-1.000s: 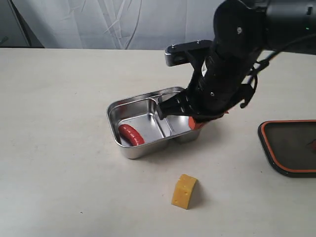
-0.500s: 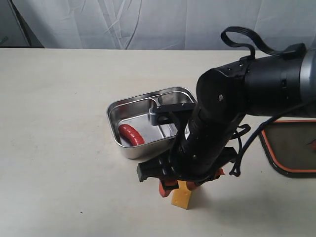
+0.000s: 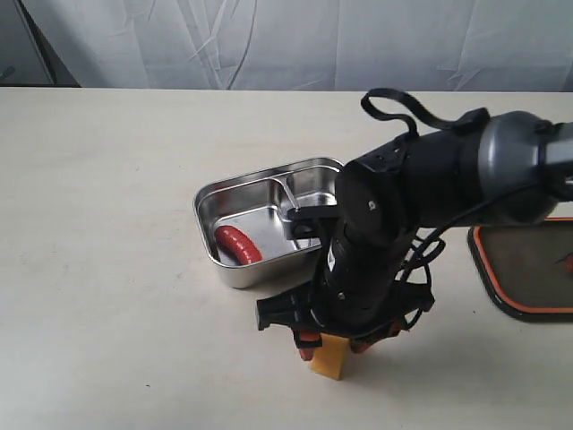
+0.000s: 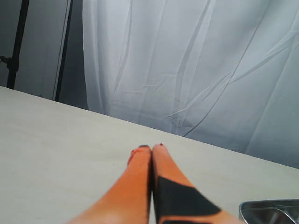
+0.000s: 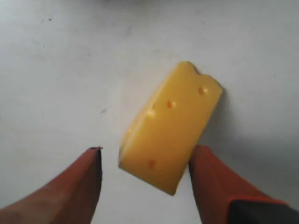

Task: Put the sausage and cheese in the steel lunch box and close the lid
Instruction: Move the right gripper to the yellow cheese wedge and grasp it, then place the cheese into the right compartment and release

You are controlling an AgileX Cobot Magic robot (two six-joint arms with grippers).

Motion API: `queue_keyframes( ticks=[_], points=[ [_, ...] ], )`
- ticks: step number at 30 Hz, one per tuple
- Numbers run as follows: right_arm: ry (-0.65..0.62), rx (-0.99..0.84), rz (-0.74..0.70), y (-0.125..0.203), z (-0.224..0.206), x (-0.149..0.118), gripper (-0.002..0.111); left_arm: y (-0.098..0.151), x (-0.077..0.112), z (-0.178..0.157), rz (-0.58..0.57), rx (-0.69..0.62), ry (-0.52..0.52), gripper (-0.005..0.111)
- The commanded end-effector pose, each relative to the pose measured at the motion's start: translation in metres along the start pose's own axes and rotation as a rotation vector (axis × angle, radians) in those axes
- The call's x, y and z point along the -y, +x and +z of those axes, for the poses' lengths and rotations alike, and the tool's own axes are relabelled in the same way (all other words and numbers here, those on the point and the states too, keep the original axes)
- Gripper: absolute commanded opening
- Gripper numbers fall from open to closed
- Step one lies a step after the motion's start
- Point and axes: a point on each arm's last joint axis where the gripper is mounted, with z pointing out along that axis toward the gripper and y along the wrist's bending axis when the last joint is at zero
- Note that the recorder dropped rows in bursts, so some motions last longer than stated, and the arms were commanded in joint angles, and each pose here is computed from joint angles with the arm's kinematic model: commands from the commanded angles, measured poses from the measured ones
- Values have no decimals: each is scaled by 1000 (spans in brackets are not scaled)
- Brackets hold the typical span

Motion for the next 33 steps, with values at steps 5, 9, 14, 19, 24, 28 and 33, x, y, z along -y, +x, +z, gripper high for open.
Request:
queue_keyframes(
  ticks=[5, 9, 14, 19, 24, 28, 33],
  points=[
    [53, -40, -4, -4, 31, 4, 55, 1, 0, 0, 8, 0, 13, 0],
    [112, -29, -70, -6, 35, 9, 19, 1, 0, 0, 8, 0, 13, 0],
    [114, 6, -180, -6, 20, 10, 0, 1, 0, 0, 8, 0, 13, 0],
    [57, 270, -262, -5, -61, 7, -1, 1, 0, 0, 8, 0, 13, 0],
    [101, 540, -298, -31, -101, 13, -1, 1, 0, 0, 8, 0, 13, 0],
    [174, 589, -216, -67, -99, 31, -1, 1, 0, 0, 8, 0, 13, 0],
    [175, 477, -277, -100, -67, 37, -1, 1, 0, 0, 8, 0, 13, 0]
  ],
)
